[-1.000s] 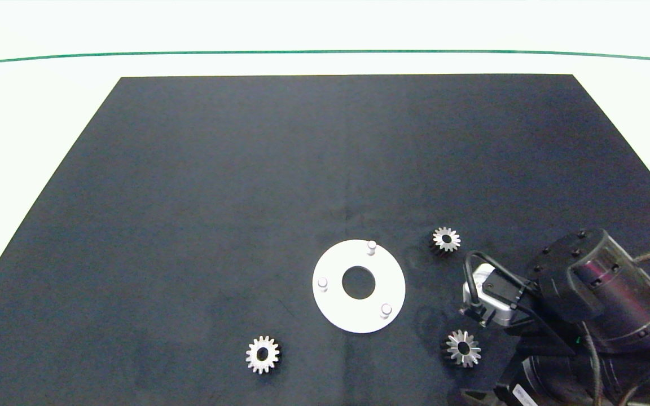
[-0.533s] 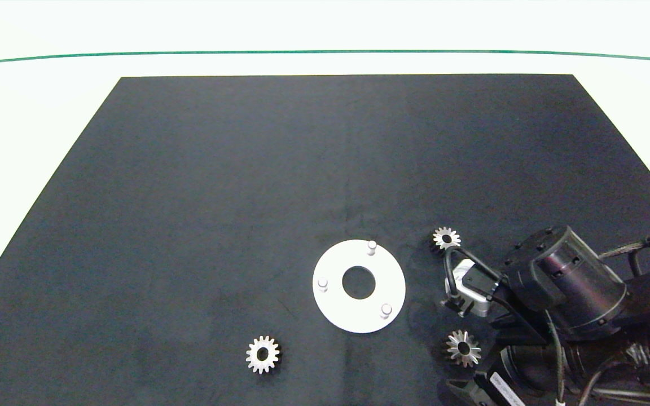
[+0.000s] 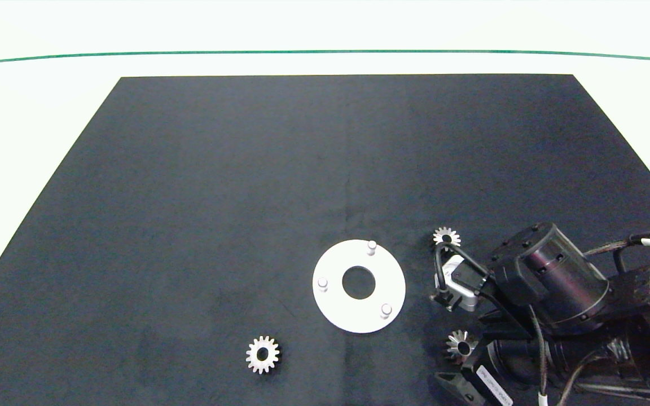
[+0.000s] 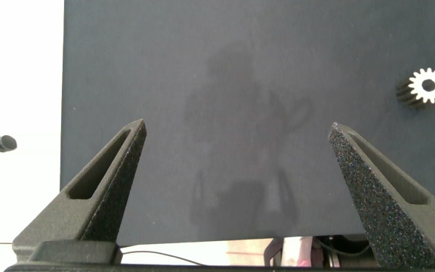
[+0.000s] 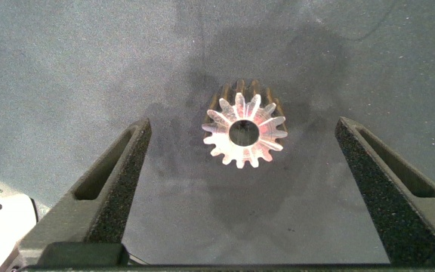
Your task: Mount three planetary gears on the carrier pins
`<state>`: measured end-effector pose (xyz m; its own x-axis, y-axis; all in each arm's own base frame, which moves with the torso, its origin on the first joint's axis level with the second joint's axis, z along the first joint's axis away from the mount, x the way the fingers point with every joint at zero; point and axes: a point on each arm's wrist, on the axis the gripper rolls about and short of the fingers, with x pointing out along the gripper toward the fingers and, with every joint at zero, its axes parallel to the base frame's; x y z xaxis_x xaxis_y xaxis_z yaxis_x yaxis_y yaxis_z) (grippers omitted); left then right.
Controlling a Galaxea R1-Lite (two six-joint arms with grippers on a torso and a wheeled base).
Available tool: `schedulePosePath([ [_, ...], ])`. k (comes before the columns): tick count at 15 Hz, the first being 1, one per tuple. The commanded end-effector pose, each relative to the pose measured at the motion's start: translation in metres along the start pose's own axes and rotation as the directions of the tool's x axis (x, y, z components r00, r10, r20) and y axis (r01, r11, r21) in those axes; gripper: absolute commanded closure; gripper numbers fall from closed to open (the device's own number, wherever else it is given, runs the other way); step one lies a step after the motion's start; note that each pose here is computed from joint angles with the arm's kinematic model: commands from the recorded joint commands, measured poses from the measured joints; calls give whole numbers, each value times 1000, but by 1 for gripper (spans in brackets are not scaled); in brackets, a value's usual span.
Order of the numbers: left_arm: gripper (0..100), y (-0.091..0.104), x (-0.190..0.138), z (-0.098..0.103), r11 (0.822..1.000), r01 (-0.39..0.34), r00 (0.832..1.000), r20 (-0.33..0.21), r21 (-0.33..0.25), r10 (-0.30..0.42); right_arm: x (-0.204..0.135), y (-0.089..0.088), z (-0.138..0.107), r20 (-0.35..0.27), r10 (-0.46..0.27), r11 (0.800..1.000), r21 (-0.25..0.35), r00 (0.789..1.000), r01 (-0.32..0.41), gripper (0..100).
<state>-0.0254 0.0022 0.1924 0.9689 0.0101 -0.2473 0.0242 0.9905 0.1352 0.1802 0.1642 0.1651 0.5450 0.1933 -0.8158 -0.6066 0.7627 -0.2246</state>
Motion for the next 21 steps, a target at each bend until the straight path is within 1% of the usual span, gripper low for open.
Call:
schedulePosePath([
  [1, 0, 0, 0, 0, 1000, 0, 1000, -1, 1, 0, -6, 3, -7, 6, 5, 1000, -1, 1000, -5, 7],
  [3, 0, 0, 0, 0, 1000, 1, 1000, -1, 1, -1, -10, 4, -11, 35, 7, 1000, 0, 999, -7, 10],
  [4, 0, 0, 0, 0, 1000, 3, 1000, -3, 1, -3, -13, 5, -13, 39, 7, 1000, -5, 999, -7, 13],
  [5, 0, 0, 1, 0, 1000, 3, 1000, -3, 1, -3, -13, 5, -14, 37, 2, 1000, -6, 999, -2, 15],
  [7, 0, 0, 1, 1, 1000, 1, 1000, 16, 0, -1, -10, 5, -13, 40, -1, 1000, -4, 999, 1, 19],
  [9, 0, 0, 0, 3, 1000, -1, 1000, 26, -1, 1, -7, 5, -14, 28, -3, 1000, -1, 1000, 3, 22],
  [14, 0, 1, 0, 5, 1000, 1, 999, 40, -1, 0, 12, 7, -9, 8, -8, 1000, 0, 1000, 8, 33],
  [17, 0, 1, 0, 5, 1000, 5, 999, 43, -2, -5, 16, 9, -4, 30, -16, 1000, -4, 999, 16, 39],
  [19, 0, 1, 2, 6, 1000, 6, 999, 33, -2, -6, 16, 9, -4, 31, -27, 1000, -3, 999, 28, 43],
  [21, 0, 1, 2, 7, 1000, 5, 999, 38, -2, -5, 15, 8, -5, 33, -30, 1000, -4, 999, 30, 46],
])
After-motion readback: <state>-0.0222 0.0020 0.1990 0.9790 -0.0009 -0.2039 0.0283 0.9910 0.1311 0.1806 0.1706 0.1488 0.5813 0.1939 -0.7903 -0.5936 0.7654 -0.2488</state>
